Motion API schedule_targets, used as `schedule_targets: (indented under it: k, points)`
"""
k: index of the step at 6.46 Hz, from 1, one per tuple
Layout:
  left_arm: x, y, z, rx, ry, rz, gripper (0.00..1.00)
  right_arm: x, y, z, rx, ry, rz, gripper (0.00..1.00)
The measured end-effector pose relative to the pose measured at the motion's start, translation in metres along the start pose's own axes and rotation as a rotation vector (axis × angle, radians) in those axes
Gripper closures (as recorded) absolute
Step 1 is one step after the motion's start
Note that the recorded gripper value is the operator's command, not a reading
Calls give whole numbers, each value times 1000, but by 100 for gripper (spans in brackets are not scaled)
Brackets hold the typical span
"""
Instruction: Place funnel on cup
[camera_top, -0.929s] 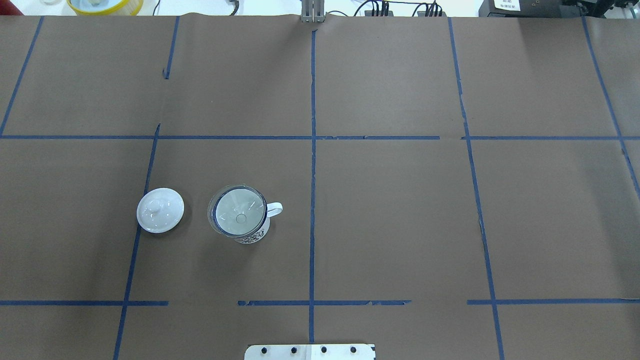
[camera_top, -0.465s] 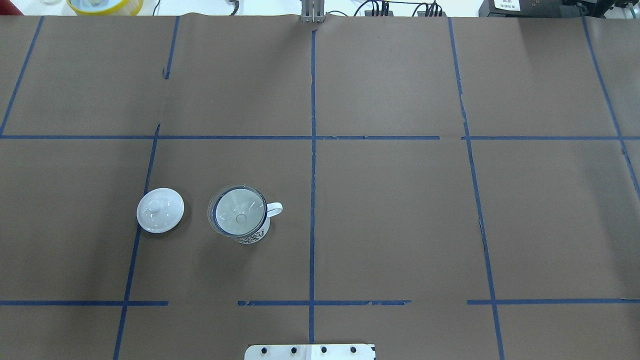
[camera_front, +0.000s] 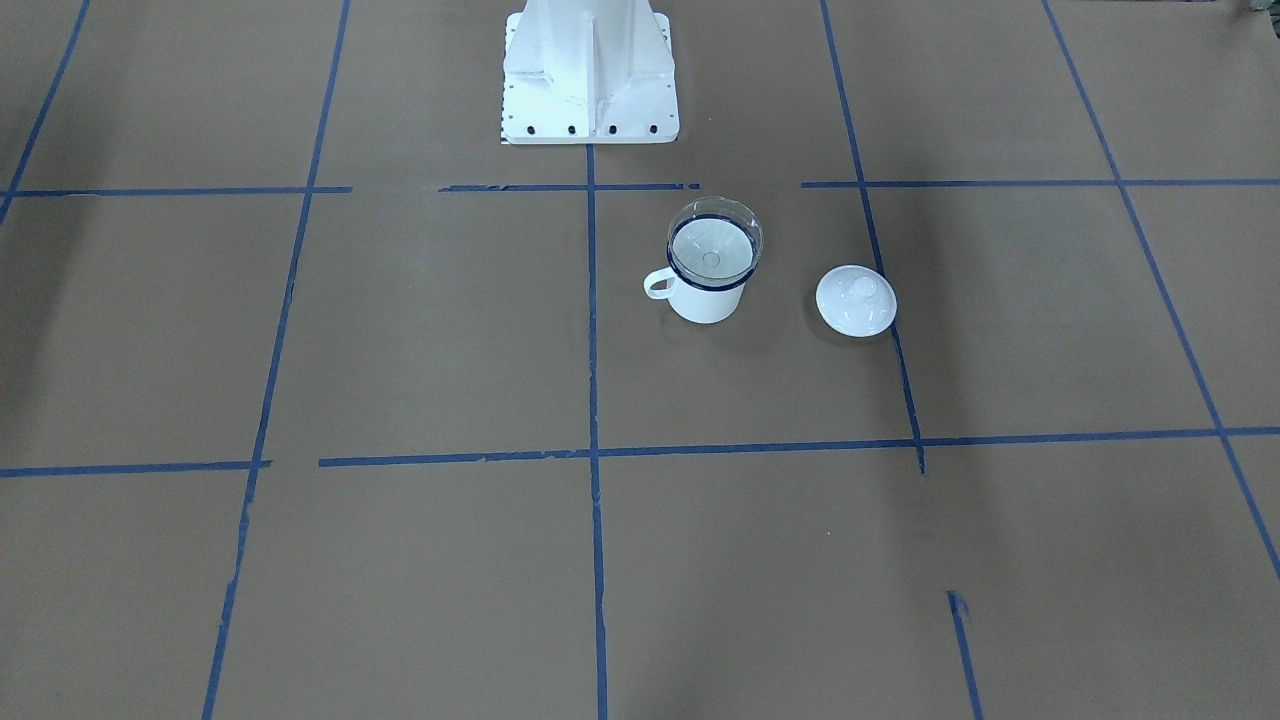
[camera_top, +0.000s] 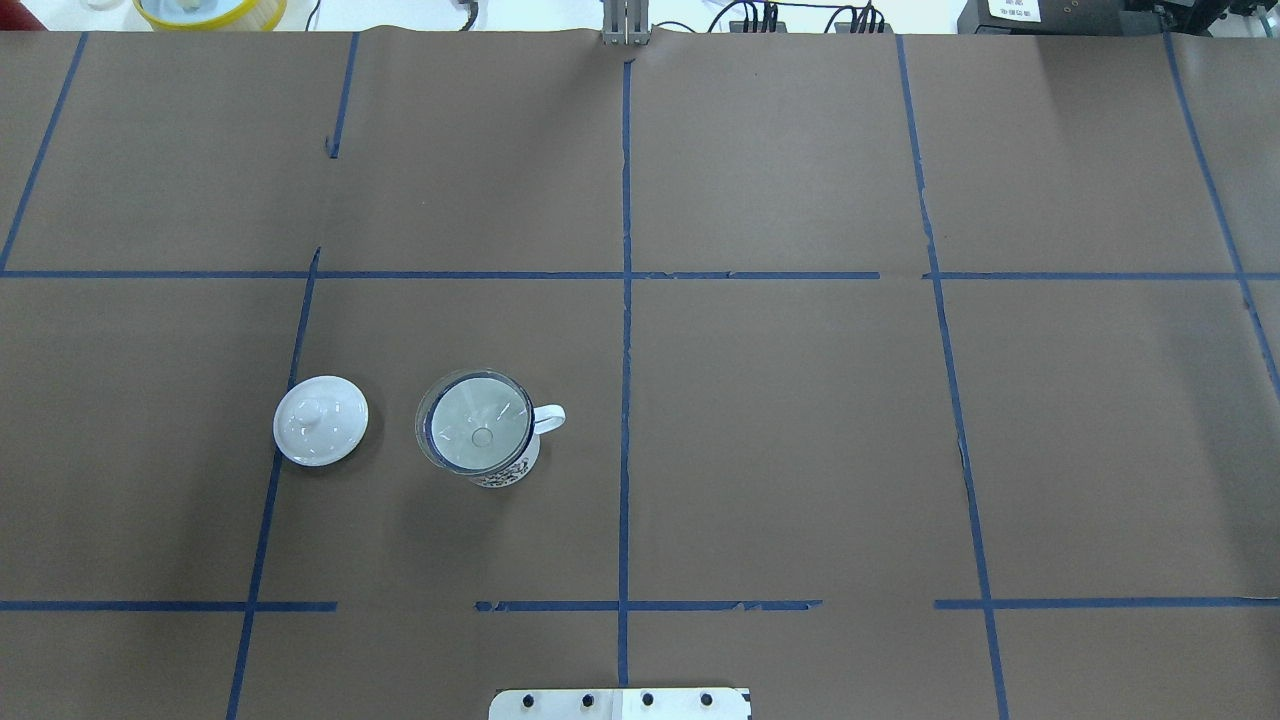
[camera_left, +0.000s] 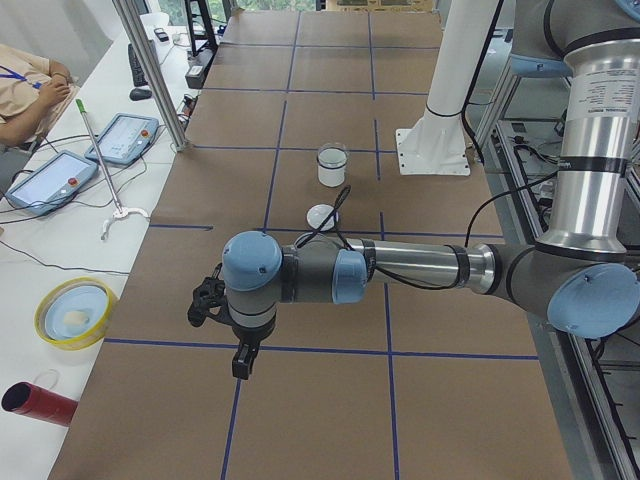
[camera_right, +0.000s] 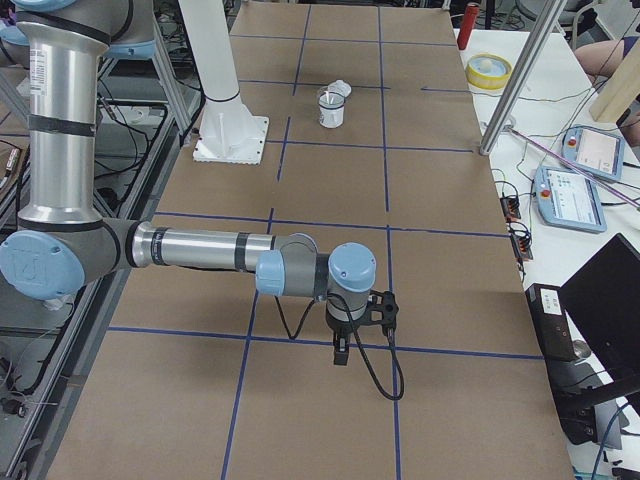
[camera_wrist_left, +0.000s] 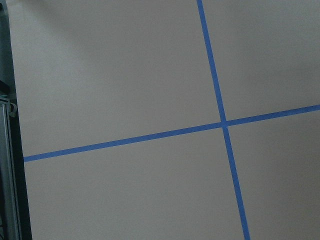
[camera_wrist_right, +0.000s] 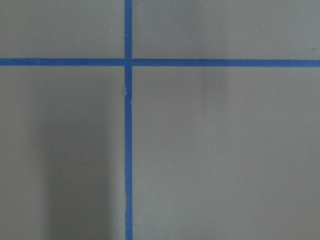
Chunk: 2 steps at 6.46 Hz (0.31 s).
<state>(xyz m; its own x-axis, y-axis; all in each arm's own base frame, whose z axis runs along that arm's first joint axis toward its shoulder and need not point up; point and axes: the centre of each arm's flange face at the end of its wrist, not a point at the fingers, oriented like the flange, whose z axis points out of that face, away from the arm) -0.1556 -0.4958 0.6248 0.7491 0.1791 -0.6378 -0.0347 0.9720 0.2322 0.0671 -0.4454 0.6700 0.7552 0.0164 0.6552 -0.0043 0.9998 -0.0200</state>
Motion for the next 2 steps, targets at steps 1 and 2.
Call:
schedule_targets:
  k: [1, 2]
  points:
    - [1, -1, -1, 2, -1, 2, 0, 0, 0, 0, 0, 0, 0, 0]
    - [1, -3, -2, 4, -1, 4, 0, 0, 0, 0, 0, 0, 0, 0]
